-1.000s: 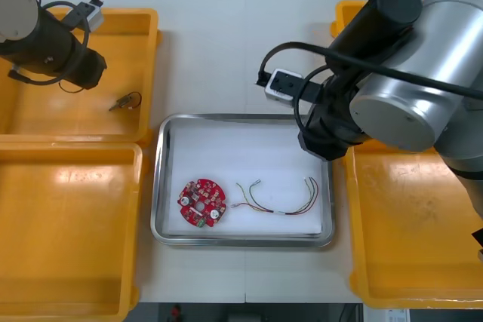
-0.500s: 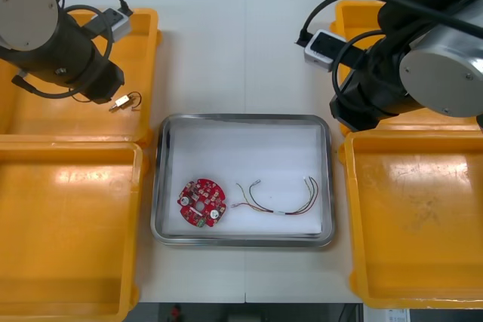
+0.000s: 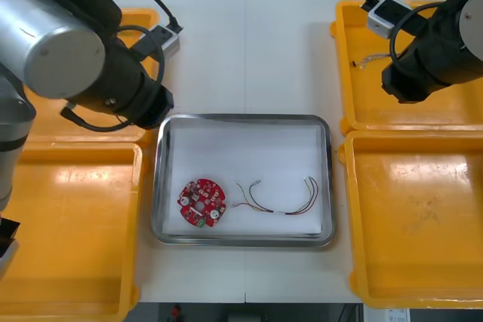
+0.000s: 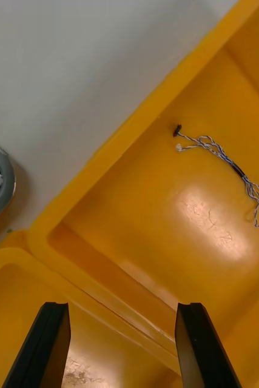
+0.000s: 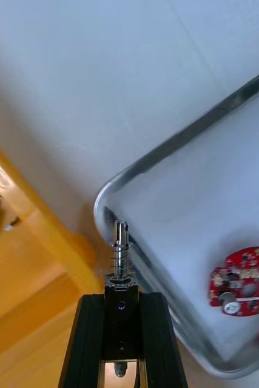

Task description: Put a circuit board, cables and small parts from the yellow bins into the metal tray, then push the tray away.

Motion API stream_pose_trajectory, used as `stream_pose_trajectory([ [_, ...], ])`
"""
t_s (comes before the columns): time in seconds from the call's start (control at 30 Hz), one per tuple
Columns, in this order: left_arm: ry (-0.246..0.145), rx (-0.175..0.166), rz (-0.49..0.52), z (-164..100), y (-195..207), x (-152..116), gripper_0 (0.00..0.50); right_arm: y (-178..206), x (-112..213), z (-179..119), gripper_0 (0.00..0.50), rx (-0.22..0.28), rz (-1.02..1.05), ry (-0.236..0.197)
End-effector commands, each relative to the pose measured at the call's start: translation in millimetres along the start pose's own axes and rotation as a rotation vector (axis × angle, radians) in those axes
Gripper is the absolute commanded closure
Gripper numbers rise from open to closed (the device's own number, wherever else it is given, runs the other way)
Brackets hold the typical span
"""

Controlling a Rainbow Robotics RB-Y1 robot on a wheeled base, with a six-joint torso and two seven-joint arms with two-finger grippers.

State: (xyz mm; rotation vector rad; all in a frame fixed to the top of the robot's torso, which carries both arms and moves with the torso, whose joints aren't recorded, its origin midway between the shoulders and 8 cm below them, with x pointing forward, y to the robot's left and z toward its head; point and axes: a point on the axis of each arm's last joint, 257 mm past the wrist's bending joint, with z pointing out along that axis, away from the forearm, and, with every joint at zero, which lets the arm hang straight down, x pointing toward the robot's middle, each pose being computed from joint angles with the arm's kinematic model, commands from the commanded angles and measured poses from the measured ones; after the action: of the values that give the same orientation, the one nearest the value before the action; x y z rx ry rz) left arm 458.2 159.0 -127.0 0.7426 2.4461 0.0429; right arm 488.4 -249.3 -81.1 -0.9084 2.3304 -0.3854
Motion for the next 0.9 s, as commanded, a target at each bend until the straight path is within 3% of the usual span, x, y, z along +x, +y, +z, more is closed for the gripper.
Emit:
stream_pose_trajectory([
  [0.03,0.033,0.036,-0.036,8,-37,11,0.500,-37,16,-6,0.000,0.057,0.099,0.023],
  [0.1,0.056,0.036,-0.045,16,-46,16,0.499,-42,20,-6,0.000,0.068,0.111,0.032],
  [0.33,0.081,0.067,-0.057,49,-65,20,0.499,-56,25,-4,0.000,0.107,0.147,0.052],
  [0.9,0.096,0.051,-0.047,115,-72,27,0.499,-110,-11,-8,0.000,0.073,0.309,0.099],
])
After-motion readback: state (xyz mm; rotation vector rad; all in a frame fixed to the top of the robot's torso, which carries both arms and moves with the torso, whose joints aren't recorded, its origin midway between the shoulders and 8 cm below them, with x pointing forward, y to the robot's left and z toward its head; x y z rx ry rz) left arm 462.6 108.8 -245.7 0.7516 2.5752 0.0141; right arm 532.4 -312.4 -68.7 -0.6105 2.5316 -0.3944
